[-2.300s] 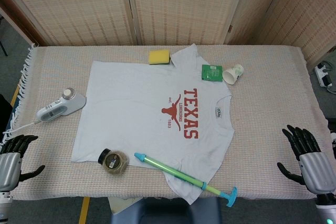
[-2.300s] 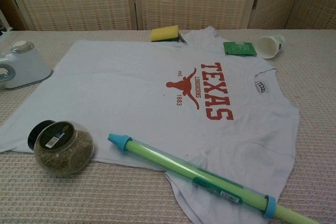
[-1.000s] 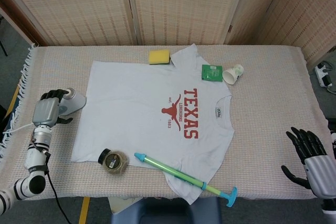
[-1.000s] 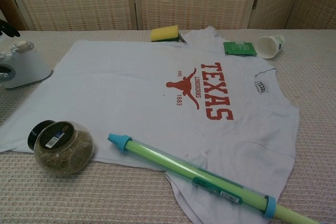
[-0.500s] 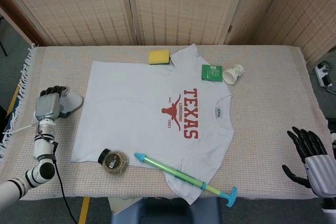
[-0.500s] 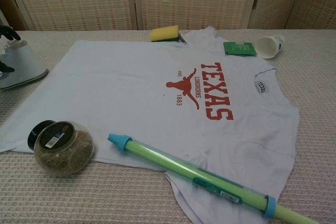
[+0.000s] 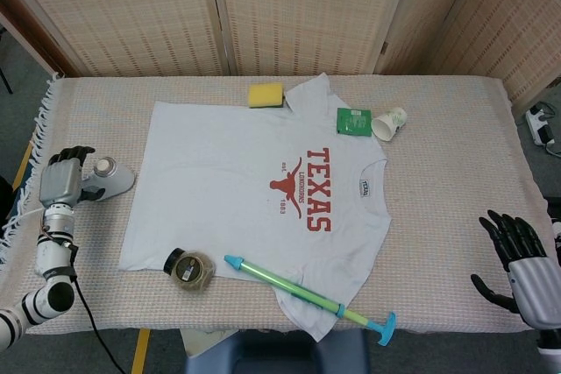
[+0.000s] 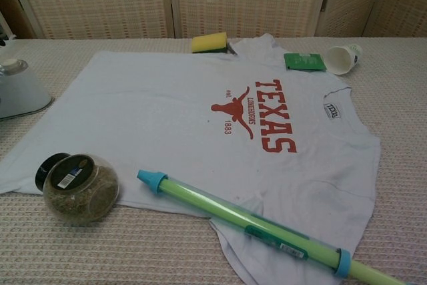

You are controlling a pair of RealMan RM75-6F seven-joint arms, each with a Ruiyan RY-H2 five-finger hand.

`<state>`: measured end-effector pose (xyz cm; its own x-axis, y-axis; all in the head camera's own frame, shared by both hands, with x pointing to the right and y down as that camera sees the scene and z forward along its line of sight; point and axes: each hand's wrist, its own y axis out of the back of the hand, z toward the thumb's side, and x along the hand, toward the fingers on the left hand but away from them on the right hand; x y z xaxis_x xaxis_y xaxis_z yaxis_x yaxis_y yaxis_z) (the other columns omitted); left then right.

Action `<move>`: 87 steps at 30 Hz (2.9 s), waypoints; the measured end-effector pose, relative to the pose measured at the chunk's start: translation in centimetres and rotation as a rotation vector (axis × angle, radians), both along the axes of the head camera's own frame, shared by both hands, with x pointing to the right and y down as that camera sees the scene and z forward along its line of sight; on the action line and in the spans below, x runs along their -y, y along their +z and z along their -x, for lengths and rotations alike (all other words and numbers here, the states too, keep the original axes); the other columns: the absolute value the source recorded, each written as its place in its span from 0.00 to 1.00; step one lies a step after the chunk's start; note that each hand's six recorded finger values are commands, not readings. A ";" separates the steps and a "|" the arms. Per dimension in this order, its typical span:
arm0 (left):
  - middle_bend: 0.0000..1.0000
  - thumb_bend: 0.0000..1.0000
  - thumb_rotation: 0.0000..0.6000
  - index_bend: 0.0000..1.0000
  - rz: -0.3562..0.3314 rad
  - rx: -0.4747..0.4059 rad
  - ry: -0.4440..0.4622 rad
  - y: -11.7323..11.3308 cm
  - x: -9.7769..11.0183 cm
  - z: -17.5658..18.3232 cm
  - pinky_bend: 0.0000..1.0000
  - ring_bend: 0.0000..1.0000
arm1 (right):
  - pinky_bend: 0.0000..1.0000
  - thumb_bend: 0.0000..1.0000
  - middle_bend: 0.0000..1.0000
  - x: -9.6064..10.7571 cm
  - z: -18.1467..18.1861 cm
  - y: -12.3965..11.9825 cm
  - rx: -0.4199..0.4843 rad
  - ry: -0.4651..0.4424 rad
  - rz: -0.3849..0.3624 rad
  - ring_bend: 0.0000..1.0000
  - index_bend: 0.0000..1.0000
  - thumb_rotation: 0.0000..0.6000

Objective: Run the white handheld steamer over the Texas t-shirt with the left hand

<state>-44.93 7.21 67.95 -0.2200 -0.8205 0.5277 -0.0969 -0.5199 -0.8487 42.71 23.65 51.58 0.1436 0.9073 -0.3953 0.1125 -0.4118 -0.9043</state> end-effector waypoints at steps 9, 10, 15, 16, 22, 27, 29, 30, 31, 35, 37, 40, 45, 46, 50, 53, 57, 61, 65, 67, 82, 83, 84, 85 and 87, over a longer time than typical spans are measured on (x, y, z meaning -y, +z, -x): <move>0.20 0.23 1.00 0.24 0.043 0.106 0.022 0.6 0.1 1.7 0.19 0.14 | 0.00 0.23 0.01 -0.2 0.1 -0.2 0.006 0.003 0.001 0.00 0.00 1.00; 0.20 0.23 1.00 0.24 0.052 0.114 0.018 0.8 0.0 1.9 0.19 0.14 | 0.00 0.23 0.02 -0.2 0.0 -0.2 0.007 0.006 0.001 0.00 0.00 1.00; 0.20 0.23 1.00 0.24 0.094 0.183 0.022 2.1 0.0 2.8 0.19 0.14 | 0.00 0.23 0.01 -0.3 -0.1 -0.2 0.006 0.011 0.004 0.00 0.00 1.00; 0.20 0.23 1.00 0.24 0.099 0.193 0.020 2.3 0.0 2.9 0.19 0.14 | 0.00 0.23 0.01 -0.3 -0.1 -0.2 0.006 0.010 0.004 0.00 0.00 1.00; 0.21 0.24 1.00 0.25 0.141 0.216 0.004 3.9 0.3 3.1 0.19 0.14 | 0.00 0.23 0.01 -0.3 0.2 -0.3 0.007 0.008 0.005 0.00 0.00 1.00; 0.29 0.35 1.00 0.33 0.144 0.213 0.002 5.0 0.6 2.6 0.27 0.21 | 0.00 0.23 0.02 -0.4 0.3 -0.3 0.004 0.010 0.008 0.00 0.00 1.00; 0.32 0.40 1.00 0.37 0.138 0.214 0.013 5.3 0.7 2.3 0.30 0.24 | 0.00 0.23 0.01 -0.4 0.3 -0.4 0.002 0.011 0.008 0.00 0.00 1.00; 0.34 0.41 1.00 0.39 0.136 0.215 0.020 5.4 0.7 2.2 0.30 0.24 | 0.00 0.23 0.01 -0.4 0.3 -0.4 0.002 0.012 0.008 0.00 0.00 1.00; 0.35 0.42 1.00 0.40 0.135 0.217 0.026 5.5 0.7 2.1 0.30 0.25 | 0.00 0.23 0.01 -0.4 0.3 -0.4 0.002 0.012 0.008 0.00 0.00 1.00; 0.39 0.46 1.00 0.43 0.138 0.207 0.035 6.0 0.5 2.0 0.31 0.28 | 0.00 0.23 0.01 -0.4 0.5 -0.4 0.001 0.012 0.012 0.00 0.00 1.00; 0.41 0.47 1.00 0.45 0.145 0.198 0.039 6.3 0.4 1.9 0.32 0.31 | 0.00 0.23 0.02 -0.4 0.5 -0.3 0.003 0.012 0.014 0.00 0.00 1.00; 0.46 0.50 1.00 0.48 0.150 0.186 0.053 6.7 0.0 1.6 0.35 0.36 | 0.00 0.23 0.02 -0.3 0.7 -0.2 0.005 0.010 0.019 0.00 0.00 1.00; 0.57 0.57 1.00 0.57 0.144 0.145 0.082 7.4 -0.4 0.7 0.42 0.47 | 0.00 0.23 0.02 -0.2 0.8 -0.1 0.006 0.008 0.025 0.00 0.00 1.00; 0.61 0.58 1.00 0.59 0.141 0.137 0.086 7.5 -0.4 0.5 0.43 0.51 | 0.00 0.23 0.02 -0.2 0.8 -0.1 0.005 0.009 0.025 0.00 0.00 1.00; 0.77 0.67 1.00 0.71 0.121 0.097 0.112 7.6 -0.2 -0.2 0.56 0.65 | 0.00 0.23 0.02 -0.2 0.7 -0.2 0.003 0.015 0.025 0.00 0.00 1.00; 0.82 0.72 1.00 0.76 0.091 0.067 0.133 7.3 0.1 -0.6 0.63 0.74 | 0.00 0.23 0.02 -0.2 0.8 -0.3 0.004 0.018 0.025 0.00 0.00 1.00; 0.79 0.75 1.00 0.74 0.042 0.030 0.144 6.7 0.8 -0.5 0.67 0.76 | 0.00 0.23 0.02 -0.2 1.0 -0.3 0.005 0.015 0.027 0.00 0.00 1.00; 0.77 0.78 1.00 0.71 -0.017 -0.008 0.126 5.8 1.6 0.2 0.70 0.79 | 0.00 0.23 0.02 -0.1 1.3 -0.3 0.007 0.008 0.026 0.00 0.00 1.00; 0.76 0.81 1.00 0.69 -0.076 -0.068 0.091 4.9 2.3 0.9 0.71 0.83 | 0.00 0.23 0.02 0.0 1.8 -0.2 0.009 0.000 0.031 0.00 0.00 1.00; 0.76 0.82 1.00 0.68 -0.103 -0.102 0.074 4.4 2.7 1.1 0.71 0.84 | 0.00 0.23 0.02 0.1 1.9 -0.2 0.010 -0.003 0.029 0.00 0.00 1.00; 0.79 0.91 1.00 0.68 -0.194 -0.272 0.240 1.7 3.4 -5.6 0.72 0.89 | 0.00 0.23 0.02 0.0 2.2 0.2 0.017 -0.014 0.040 0.00 0.00 1.00; 0.80 0.91 1.00 0.68 -0.189 -0.275 0.268 1.8 3.2 -6.6 0.72 0.89 | 0.00 0.23 0.02 0.0 2.2 0.2 0.017 -0.013 0.042 0.00 0.00 1.00; 0.80 0.91 1.00 0.68 -0.184 -0.277 0.290 1.8 2.9 -7.5 0.72 0.89 | 0.00 0.23 0.02 0.0 2.1 0.3 0.018 -0.010 0.045 0.00 0.00 1.00; 0.80 0.91 1.00 0.68 -0.178 -0.279 0.312 1.9 2.6 -8.4 0.72 0.89 | 0.00 0.23 0.02 -0.1 2.0 0.4 0.018 -0.009 0.047 0.00 0.00 1.00; 0.80 0.91 1.00 0.68 -0.165 -0.278 0.365 2.0 2.0 -10.4 0.72 0.89 | 0.00 0.23 0.02 -0.1 1.9 0.4 0.019 -0.007 0.050 0.00 0.00 1.00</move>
